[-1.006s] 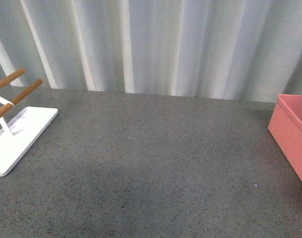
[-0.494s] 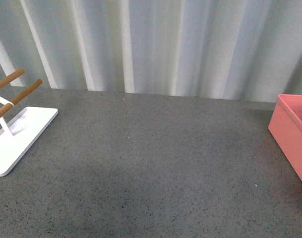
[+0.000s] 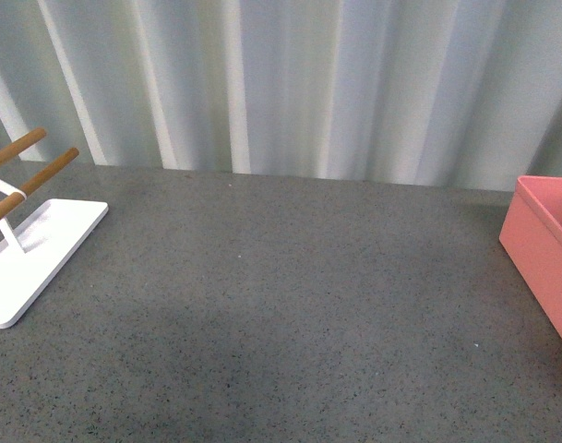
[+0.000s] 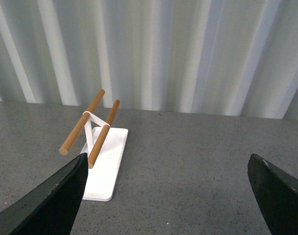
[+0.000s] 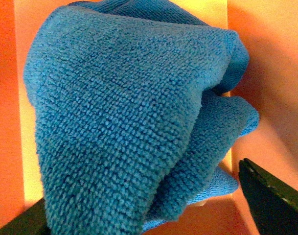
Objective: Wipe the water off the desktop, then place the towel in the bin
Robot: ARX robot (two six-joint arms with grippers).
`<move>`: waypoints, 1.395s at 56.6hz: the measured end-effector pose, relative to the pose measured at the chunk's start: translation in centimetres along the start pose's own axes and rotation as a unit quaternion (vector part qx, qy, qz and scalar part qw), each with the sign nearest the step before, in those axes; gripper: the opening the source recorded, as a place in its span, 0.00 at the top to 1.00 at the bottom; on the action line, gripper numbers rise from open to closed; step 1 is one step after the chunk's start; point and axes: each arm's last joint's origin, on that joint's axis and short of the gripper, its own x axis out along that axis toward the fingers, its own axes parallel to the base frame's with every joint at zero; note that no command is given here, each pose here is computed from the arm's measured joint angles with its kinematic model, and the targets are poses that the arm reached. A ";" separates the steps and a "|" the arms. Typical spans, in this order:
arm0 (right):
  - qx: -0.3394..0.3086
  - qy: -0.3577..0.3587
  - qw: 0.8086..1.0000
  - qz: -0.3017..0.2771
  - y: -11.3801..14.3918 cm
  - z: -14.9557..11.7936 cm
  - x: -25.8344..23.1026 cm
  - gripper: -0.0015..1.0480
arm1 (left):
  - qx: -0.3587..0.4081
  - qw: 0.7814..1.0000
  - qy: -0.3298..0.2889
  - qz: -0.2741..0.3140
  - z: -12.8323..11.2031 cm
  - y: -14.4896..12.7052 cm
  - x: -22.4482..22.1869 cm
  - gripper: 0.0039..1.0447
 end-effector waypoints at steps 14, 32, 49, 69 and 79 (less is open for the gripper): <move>0.034 -0.029 0.996 0.075 0.9 0.6 -1.5 0.07 | 0.000 1.000 0.000 0.000 0.0 0.0 0.0 0.06; 0.013 -0.131 0.990 0.059 2.1 3.1 -7.3 0.07 | 0.000 1.000 0.000 0.000 0.0 0.0 0.0 0.06; -0.091 -0.322 0.942 -0.010 8.0 2.2 -18.6 0.07 | 0.000 1.000 0.000 0.000 0.0 0.0 0.0 0.06; -0.064 -0.475 0.878 0.000 14.5 -7.7 -23.6 0.27 | 0.000 1.000 0.000 0.000 0.0 0.0 0.0 0.06; -0.028 -0.495 0.868 0.022 15.8 -12.2 -21.3 0.58 | 0.000 1.000 0.000 0.000 0.0 0.0 0.0 0.06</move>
